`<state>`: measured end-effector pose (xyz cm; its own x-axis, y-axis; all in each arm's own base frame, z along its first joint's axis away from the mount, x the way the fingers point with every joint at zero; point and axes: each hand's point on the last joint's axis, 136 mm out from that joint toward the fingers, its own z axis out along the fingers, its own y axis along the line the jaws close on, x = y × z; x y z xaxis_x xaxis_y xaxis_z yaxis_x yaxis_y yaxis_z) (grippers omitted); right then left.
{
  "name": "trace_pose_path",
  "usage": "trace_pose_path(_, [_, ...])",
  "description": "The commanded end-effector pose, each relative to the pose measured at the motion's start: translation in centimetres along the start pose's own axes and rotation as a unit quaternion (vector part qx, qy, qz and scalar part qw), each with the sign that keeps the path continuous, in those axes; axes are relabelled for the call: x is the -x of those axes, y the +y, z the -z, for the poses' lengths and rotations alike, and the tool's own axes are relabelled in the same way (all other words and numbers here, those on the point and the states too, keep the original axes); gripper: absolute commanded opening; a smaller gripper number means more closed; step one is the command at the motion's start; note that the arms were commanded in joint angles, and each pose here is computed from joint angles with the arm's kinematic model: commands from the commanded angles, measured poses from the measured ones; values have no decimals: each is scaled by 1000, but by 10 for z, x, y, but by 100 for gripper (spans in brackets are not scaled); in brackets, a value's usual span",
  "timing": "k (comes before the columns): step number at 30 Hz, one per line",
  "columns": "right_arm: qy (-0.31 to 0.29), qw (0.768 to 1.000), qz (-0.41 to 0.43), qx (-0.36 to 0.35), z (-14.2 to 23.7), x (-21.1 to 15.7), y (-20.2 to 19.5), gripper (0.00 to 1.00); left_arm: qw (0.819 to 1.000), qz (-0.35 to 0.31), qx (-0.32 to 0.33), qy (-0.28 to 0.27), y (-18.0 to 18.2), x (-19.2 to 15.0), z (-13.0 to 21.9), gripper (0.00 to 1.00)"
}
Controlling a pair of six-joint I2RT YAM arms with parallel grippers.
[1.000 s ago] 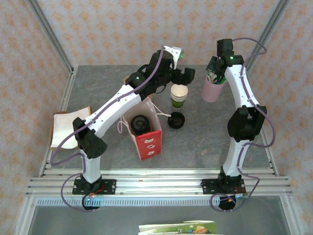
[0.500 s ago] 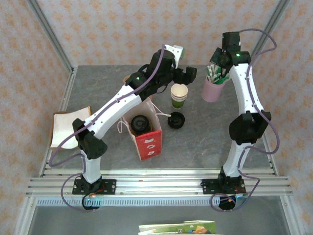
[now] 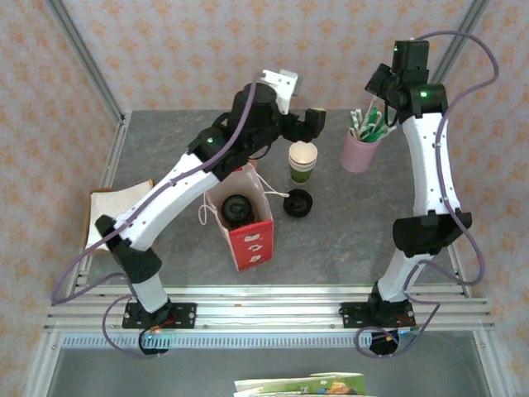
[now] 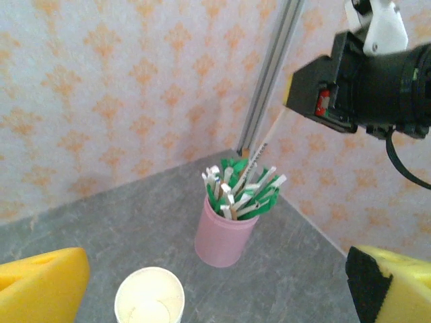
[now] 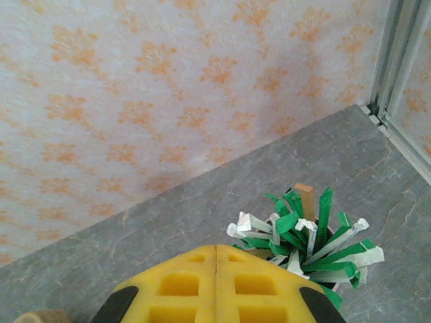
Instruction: Pack the takeout coffee
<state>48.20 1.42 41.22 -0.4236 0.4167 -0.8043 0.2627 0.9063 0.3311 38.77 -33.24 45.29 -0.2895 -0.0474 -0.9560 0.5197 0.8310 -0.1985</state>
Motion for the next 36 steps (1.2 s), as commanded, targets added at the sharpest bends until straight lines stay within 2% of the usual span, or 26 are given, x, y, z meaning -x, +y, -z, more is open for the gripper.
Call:
trace_pose_path(1, [-32,999,-8,28,48,18,11,0,998,-12,5,-57,1,33,37,99])
trace_pose_path(11, [-69,992,-24,101,119,38,40,0,993,-43,-4,-105,6,59,114,99])
trace_pose_path(18, [-35,974,-36,220,160,28,74,0,988,-94,-35,-120,-1,62,152,99])
trace_pose_path(22, [-9,953,-40,302,189,21,96,0,975,-147,-77,-145,-13,61,179,99])
trace_pose_path(28, [33,904,-42,424,230,12,129,0,952,-224,-110,-177,-22,50,207,99])
trace_pose_path(32, [60,878,-38,474,247,3,141,0,939,-267,-136,-171,-32,41,207,99])
trace_pose_path(36, [81,863,-32,499,255,-5,148,0,934,-284,-155,-150,-40,34,193,99])
